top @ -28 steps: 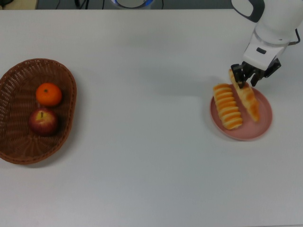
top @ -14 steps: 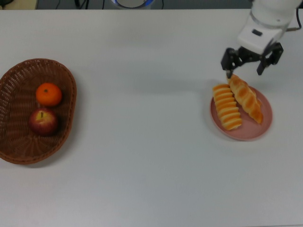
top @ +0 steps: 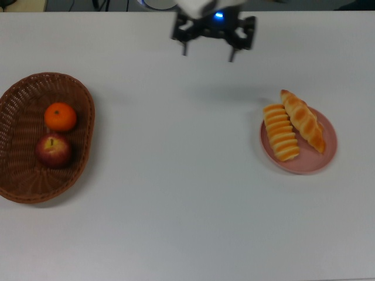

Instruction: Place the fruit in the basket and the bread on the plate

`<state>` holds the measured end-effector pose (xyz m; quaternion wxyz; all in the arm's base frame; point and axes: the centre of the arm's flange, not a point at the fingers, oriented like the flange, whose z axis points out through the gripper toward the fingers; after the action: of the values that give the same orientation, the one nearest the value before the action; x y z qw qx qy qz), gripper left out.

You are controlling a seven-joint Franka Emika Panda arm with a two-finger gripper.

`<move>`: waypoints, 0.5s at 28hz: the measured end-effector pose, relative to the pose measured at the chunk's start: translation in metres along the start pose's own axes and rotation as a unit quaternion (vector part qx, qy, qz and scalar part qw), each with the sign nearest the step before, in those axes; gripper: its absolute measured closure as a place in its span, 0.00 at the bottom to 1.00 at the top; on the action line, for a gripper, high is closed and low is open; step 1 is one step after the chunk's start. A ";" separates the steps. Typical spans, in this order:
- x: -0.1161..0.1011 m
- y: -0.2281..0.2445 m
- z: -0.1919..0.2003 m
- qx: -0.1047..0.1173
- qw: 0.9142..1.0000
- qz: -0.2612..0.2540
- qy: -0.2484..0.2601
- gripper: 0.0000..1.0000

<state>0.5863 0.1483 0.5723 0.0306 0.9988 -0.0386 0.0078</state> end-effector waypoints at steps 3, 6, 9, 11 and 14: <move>0.003 0.043 -0.008 -0.002 1.000 0.011 -0.008 0.00; -0.001 0.072 -0.015 -0.001 1.000 0.016 -0.024 0.00; -0.007 0.097 -0.021 -0.001 0.999 0.024 -0.036 0.00; -0.009 0.105 -0.023 0.001 0.999 0.030 -0.035 0.00; -0.010 0.111 -0.025 0.002 0.999 0.032 -0.033 0.00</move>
<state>0.5678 0.0398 0.6041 0.0265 0.9968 -0.0715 -0.0245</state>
